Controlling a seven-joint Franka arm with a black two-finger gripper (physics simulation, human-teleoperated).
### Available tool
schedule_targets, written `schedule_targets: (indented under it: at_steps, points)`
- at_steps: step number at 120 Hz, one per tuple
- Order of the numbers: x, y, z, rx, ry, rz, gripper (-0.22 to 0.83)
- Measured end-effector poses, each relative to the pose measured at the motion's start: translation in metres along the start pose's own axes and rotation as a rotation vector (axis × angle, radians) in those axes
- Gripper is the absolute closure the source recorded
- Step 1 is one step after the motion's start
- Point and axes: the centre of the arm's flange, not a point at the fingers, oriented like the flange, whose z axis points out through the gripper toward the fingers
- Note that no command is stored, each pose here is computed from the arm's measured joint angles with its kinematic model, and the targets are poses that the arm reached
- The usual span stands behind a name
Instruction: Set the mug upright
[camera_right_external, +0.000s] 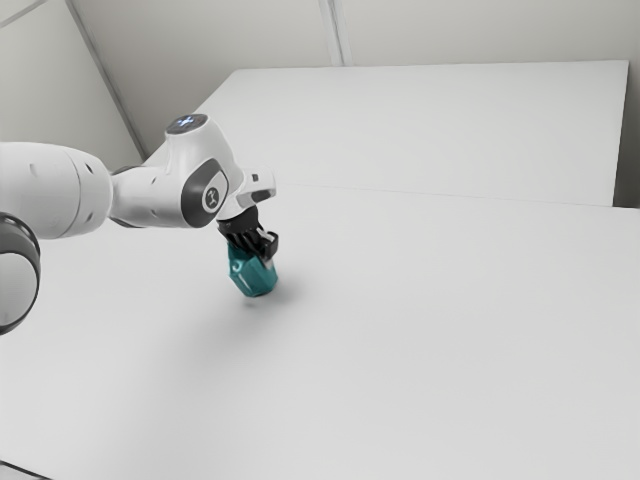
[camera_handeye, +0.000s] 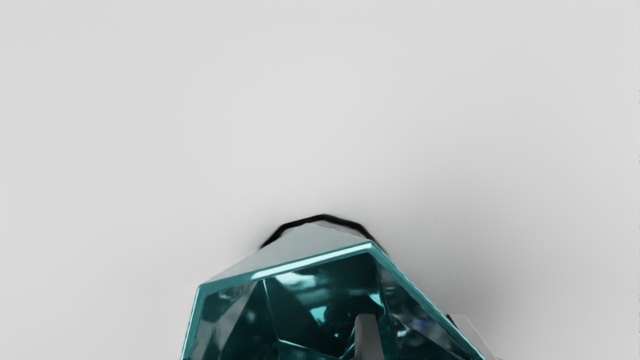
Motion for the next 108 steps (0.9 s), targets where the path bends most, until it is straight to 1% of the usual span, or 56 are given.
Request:
schedule_targets:
  at_steps: [25,47,61,82,108]
  points:
    - [0.003,0.000,-0.023,-0.002,0.037,0.002,0.44]
    - [0.009,-0.006,-0.070,0.011,0.099,0.009,0.23]
    - [0.016,-0.008,-0.099,0.025,0.127,0.026,0.14]
    - [0.026,-0.011,-0.161,0.082,0.154,0.078,0.08]
    - [0.022,-0.011,-0.228,0.151,0.148,0.124,0.04]
